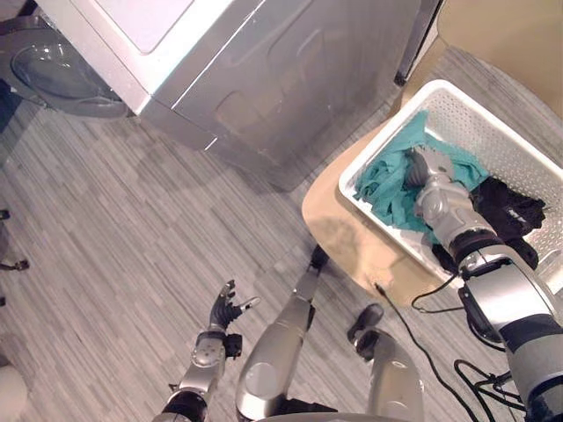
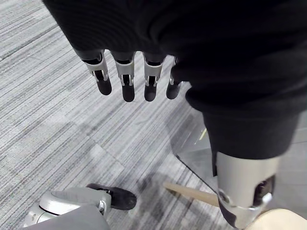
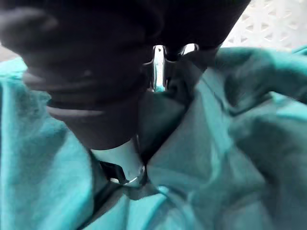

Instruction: Pick up the laundry basket with both hands and put the clothes into the washing machine.

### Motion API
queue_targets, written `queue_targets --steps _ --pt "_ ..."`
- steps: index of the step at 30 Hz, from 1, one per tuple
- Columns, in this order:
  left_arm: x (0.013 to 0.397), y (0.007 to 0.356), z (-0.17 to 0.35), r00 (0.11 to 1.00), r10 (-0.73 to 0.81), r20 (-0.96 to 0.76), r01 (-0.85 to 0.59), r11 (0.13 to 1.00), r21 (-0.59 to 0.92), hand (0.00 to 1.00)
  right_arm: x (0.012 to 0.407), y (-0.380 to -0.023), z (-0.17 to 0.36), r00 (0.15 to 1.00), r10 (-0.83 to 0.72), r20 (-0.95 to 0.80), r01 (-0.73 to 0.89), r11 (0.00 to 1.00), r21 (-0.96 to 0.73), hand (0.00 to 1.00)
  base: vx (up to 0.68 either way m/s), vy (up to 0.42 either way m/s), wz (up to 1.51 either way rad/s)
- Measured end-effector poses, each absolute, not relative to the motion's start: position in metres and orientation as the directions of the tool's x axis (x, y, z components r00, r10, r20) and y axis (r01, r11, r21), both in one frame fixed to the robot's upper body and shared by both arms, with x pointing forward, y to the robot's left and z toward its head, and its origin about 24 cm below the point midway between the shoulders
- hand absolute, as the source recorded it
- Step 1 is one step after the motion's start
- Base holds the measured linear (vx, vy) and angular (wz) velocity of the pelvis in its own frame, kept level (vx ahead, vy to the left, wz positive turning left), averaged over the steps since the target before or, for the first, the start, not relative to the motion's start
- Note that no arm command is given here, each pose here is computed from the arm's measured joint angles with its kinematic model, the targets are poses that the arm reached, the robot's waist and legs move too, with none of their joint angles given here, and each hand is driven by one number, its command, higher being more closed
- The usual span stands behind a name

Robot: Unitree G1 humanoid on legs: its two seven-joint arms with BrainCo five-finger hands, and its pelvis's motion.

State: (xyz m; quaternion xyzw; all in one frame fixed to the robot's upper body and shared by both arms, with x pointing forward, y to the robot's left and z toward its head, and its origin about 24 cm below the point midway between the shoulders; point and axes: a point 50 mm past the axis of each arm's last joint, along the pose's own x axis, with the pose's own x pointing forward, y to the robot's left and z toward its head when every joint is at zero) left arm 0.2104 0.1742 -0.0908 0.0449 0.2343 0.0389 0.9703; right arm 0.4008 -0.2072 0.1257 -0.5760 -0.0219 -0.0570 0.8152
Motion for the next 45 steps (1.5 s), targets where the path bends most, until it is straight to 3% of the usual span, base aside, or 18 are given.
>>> queue_targets --steps 7,11,17,22,30,37,42,45 --pt "0.207 0.177 -0.093 0.875 0.11 -0.471 -0.066 0.992 0.108 0.0 0.385 -0.188 0.146 0.952 -0.072 0.297 0.274 0.636 -0.722 1.0 -0.05 -0.064 -0.14" --pt "0.197 0.184 -0.101 0.849 0.137 -0.511 -0.078 0.988 0.136 0.0 0.359 -0.167 0.128 0.936 -0.086 0.34 0.267 0.804 -0.531 1.0 -0.01 -0.02 -0.19" --pt "0.18 0.189 -0.111 0.808 0.15 -0.569 -0.066 0.984 0.166 0.0 0.313 -0.141 0.098 0.946 -0.047 0.32 0.163 0.923 -0.348 1.0 -0.01 0.029 -0.38" --pt "0.173 0.202 -0.114 0.79 0.196 -0.581 -0.101 0.976 0.193 0.0 0.292 -0.117 0.114 0.909 0.048 0.414 0.054 0.971 -0.232 1.0 -0.13 0.067 -0.98" --pt "0.2 0.216 -0.077 0.884 0.231 -0.407 -0.164 0.968 0.192 0.0 0.267 -0.102 0.093 0.922 0.16 0.351 -0.118 0.983 -0.137 1.0 -0.1 -0.109 0.46" --pt "0.196 0.174 -0.05 0.955 0.129 -0.266 -0.11 0.99 0.088 0.0 0.269 -0.102 0.07 0.936 0.247 0.25 -0.201 0.96 -0.195 1.0 -0.14 -0.163 0.61" --pt "0.222 0.146 0.0 1.0 -0.009 -0.01 0.01 0.996 0.093 0.0 0.272 -0.107 0.064 0.936 0.277 0.216 -0.231 0.949 -0.214 1.0 -0.11 -0.059 0.75" --pt "0.244 0.124 0.032 0.98 -0.131 0.153 0.106 0.981 0.164 0.0 0.276 -0.099 0.07 0.915 0.335 0.224 -0.291 0.934 -0.208 1.0 -0.02 0.052 0.53"
